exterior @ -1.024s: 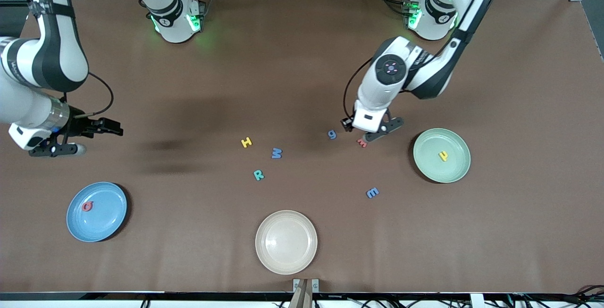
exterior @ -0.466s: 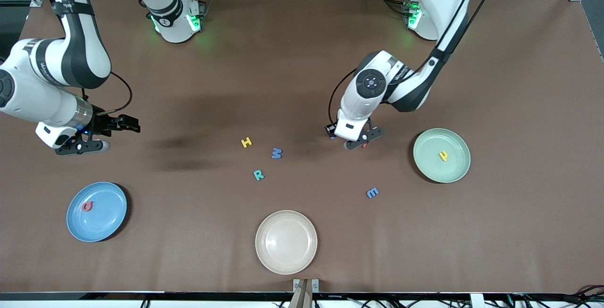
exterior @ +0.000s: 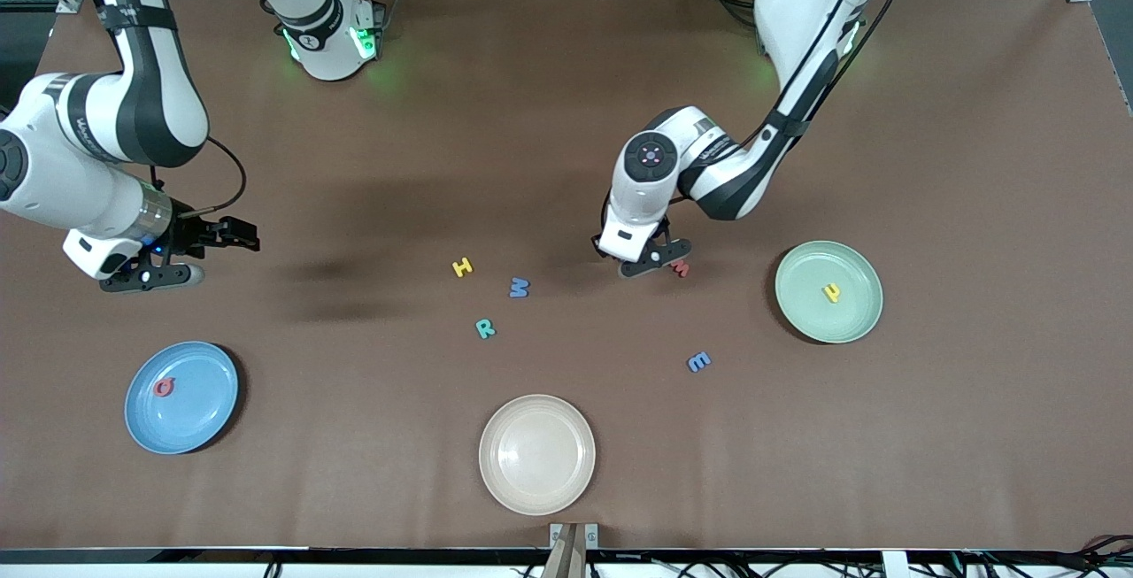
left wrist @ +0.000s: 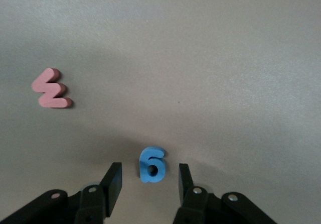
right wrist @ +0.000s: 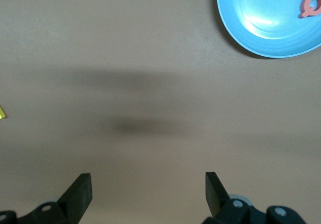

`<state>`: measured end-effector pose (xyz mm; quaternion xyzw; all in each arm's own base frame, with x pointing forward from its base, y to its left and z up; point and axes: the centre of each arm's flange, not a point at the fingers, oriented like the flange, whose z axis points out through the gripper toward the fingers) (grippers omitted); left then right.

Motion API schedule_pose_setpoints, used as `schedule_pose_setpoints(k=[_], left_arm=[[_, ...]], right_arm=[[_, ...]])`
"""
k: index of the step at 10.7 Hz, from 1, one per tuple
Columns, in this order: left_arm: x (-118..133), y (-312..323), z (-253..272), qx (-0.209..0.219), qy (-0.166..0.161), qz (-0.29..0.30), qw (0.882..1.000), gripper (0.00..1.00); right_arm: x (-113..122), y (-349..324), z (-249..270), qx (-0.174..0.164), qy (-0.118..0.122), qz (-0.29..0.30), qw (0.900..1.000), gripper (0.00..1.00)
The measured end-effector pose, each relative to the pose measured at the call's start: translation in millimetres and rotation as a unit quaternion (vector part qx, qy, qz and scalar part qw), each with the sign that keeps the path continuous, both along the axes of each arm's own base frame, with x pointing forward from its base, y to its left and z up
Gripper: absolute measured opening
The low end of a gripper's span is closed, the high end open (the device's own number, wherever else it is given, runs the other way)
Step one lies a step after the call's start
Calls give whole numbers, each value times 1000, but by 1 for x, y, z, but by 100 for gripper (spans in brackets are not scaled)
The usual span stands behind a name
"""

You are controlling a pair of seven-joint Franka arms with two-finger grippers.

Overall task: Sort uppercase to blue plate, lowercase to green plate
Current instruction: 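Reach and grasp the blue d with the left gripper, then carry the blue d to the green plate with the left gripper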

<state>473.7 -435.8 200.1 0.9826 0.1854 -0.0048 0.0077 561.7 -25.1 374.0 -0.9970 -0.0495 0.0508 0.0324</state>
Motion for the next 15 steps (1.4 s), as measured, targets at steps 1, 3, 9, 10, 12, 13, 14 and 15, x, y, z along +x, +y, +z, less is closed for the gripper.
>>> schedule_pose_setpoints(k=[1, 3, 9, 10, 12, 13, 14, 15], left_arm=[[0, -2, -4, 1, 1, -2, 1000, 54], [1, -2, -6, 2, 1, -2, 1000, 54], [-4, -3, -21, 4, 7, -1, 1000, 54], [-4, -3, -23, 4, 7, -1, 1000, 52], [-4, -3, -25, 2, 6, -1, 1000, 50], [-4, -3, -25, 5, 4, -5, 1000, 47], [-3, -4, -25, 7, -1, -11, 1000, 38], [-3, -4, -25, 8, -3, -13, 1000, 36]], right_arm=[[0, -1, -1, 0, 0, -1, 1000, 100], [-1, -11, -5, -1, 5, -9, 1000, 100], [-1, -20, -9, -2, 7, -17, 1000, 100], [-1, -19, -9, -2, 7, -17, 1000, 100], [-1, -19, -10, -2, 9, -17, 1000, 100], [-1, -19, -11, -2, 9, -17, 1000, 100], [-1, -19, -12, -2, 10, -17, 1000, 100], [-1, -19, -12, -2, 10, -17, 1000, 100]])
